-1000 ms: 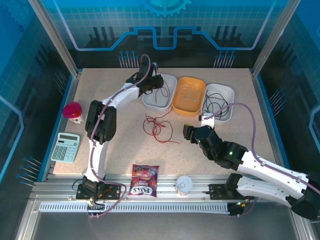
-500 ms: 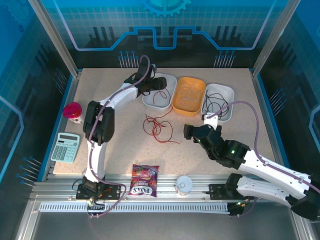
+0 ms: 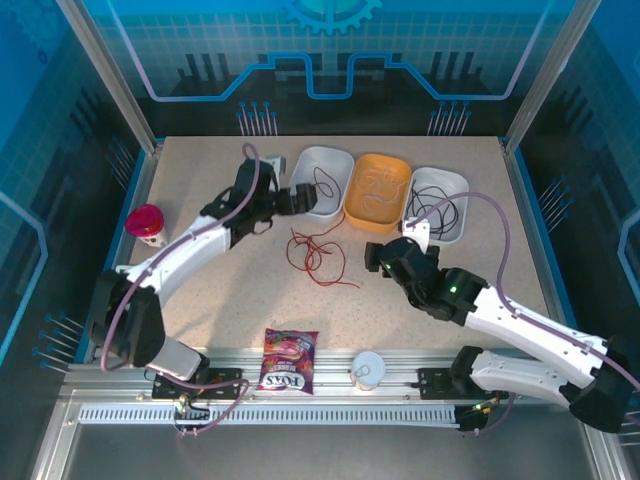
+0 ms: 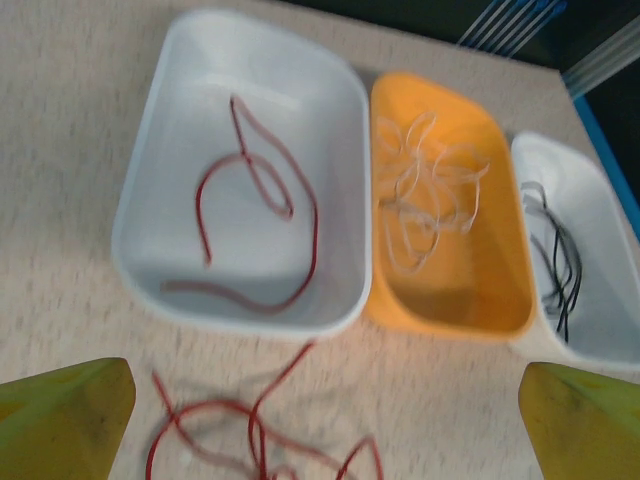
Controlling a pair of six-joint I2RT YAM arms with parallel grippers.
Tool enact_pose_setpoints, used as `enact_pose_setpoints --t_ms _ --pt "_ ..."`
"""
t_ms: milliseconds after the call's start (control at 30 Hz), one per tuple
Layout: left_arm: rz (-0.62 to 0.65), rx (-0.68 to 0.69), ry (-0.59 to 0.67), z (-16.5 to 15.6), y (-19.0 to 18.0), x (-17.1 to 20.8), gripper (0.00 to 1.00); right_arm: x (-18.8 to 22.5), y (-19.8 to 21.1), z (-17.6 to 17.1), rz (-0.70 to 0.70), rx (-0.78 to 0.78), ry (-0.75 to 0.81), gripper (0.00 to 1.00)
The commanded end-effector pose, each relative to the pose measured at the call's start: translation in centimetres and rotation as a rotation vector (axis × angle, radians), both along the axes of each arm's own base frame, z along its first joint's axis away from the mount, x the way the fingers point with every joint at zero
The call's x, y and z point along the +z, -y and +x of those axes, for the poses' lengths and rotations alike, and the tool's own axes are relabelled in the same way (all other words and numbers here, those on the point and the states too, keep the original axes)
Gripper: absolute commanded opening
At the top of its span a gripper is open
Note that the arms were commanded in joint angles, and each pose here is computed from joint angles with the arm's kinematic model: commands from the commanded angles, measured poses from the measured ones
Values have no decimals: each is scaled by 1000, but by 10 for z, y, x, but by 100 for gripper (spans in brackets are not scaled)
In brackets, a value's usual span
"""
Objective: Untangle the cables
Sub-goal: Pick up the cable.
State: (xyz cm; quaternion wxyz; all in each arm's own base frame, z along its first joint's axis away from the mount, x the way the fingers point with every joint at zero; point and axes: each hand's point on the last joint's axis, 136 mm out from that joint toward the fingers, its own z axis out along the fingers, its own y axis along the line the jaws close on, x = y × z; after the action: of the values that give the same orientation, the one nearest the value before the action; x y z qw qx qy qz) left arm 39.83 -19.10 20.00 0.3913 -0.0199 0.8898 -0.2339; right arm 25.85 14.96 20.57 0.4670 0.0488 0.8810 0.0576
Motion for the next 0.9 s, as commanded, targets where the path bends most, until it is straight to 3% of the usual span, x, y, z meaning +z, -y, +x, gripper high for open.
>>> enact_pose_setpoints --t_ms 0,233,400,567,867 --pt "8 -14 4 -29 1 -13 99 -5 -2 5 34 -19 -57 100" --pt "127 -70 4 -91 9 -52 96 -37 -6 13 38 -29 -184 100" --pt "52 -43 -86 -106 14 -83 94 -51 -34 28 75 69 -281 100" --pt "10 8 -144 -106 16 -103 97 -78 -70 42 -19 227 -387 86" --pt "25 107 -215 -105 5 -125 99 -112 -110 83 -209 443 -430 68"
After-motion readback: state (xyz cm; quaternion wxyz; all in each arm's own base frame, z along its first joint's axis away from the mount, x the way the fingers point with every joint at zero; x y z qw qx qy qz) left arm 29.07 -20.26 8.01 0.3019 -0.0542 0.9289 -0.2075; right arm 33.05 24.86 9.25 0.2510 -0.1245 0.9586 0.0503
